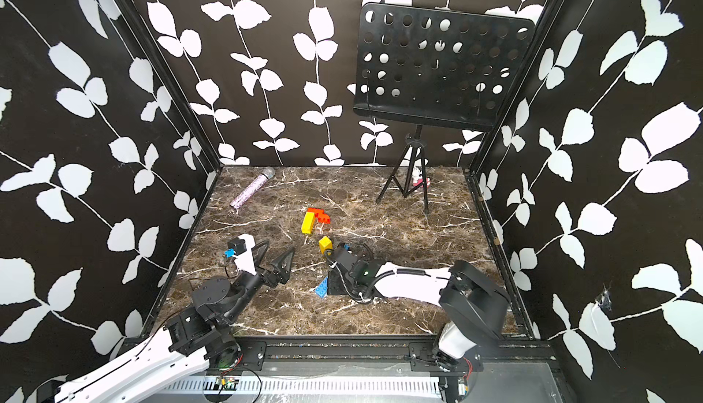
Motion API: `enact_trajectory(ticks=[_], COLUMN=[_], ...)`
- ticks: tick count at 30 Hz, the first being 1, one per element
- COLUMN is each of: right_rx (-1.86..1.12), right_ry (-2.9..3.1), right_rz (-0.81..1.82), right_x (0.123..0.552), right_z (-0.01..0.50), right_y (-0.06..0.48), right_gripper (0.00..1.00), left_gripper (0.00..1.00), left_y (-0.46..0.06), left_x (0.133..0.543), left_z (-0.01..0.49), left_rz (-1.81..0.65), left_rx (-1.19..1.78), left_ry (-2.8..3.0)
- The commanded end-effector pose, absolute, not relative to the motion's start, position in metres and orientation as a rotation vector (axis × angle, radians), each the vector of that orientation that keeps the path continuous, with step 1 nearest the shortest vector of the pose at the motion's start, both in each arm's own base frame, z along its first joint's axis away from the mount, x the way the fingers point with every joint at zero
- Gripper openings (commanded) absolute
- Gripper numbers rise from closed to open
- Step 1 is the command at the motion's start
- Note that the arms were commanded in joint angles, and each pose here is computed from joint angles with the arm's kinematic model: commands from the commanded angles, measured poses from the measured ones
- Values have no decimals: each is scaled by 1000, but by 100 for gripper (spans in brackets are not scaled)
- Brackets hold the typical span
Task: Assemble the letter r with lego
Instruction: Adjust the lego brick at the center of the board.
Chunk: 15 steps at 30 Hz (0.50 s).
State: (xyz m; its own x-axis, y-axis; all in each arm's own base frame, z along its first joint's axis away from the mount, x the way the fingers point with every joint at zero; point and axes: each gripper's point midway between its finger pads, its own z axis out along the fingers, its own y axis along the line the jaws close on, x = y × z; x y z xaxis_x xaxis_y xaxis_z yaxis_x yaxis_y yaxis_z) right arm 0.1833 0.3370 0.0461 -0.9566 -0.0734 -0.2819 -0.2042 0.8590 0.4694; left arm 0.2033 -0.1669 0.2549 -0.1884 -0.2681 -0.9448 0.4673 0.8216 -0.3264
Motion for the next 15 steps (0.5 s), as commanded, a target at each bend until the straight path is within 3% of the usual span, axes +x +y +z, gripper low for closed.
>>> enact_trajectory(ticks=[1, 15], right_rx=[-168, -460], right_ry=[2824, 2732], right_rz=[787, 761], right_x=[186, 213], right_z=[36, 43], right_y=[346, 377], right_gripper=[3, 11], left_gripper=[96, 96], left_y=[-165, -154], left_x=[202, 199], left_z=[270, 270], left_rz=[-692, -675], left_rx=[139, 115], left_ry=[1613, 1627])
